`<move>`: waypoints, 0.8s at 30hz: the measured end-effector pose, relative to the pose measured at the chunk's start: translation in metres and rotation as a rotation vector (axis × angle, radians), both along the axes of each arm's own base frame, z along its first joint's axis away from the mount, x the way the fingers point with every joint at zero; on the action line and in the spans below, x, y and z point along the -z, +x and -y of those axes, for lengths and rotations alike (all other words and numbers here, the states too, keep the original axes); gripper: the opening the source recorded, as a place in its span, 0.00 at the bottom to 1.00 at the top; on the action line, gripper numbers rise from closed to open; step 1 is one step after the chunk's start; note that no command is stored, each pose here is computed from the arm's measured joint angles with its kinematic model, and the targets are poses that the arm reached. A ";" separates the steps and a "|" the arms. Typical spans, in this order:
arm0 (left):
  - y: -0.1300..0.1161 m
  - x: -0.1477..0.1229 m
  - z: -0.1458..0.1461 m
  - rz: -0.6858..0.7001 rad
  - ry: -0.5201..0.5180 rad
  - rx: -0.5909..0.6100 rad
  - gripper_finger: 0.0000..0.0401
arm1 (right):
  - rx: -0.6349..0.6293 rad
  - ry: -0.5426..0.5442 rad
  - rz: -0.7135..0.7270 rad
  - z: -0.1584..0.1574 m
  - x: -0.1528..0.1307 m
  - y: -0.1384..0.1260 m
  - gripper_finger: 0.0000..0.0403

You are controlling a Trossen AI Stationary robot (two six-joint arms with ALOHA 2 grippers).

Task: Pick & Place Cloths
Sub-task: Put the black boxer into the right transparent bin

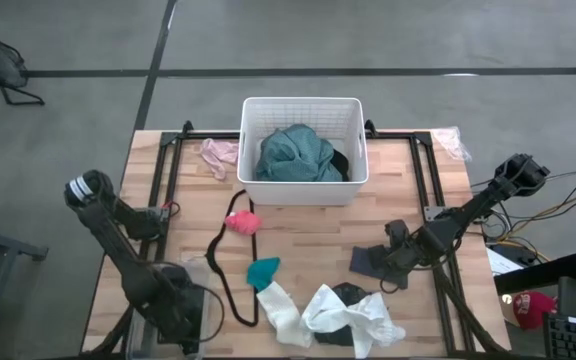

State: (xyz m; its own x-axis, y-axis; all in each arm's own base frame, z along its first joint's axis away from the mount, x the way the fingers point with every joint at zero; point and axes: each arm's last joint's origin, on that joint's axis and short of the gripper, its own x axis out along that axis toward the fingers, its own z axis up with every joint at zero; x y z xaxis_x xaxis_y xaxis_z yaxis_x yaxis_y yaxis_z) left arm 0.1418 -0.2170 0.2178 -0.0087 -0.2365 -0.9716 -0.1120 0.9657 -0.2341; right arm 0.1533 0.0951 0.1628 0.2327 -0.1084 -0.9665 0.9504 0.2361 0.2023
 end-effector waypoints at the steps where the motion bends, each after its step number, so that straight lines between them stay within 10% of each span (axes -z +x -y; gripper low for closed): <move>1: 0.000 0.003 0.001 -0.011 -0.010 0.003 0.61 | 0.000 0.000 0.000 0.000 0.000 0.000 0.70; 11: -0.005 -0.017 -0.008 0.020 -0.093 -0.029 0.05 | 0.004 0.017 0.023 -0.002 -0.006 0.003 0.73; 24: -0.031 -0.100 -0.057 0.270 -0.306 -0.327 0.02 | -0.208 -0.063 0.187 -0.010 -0.057 0.026 0.62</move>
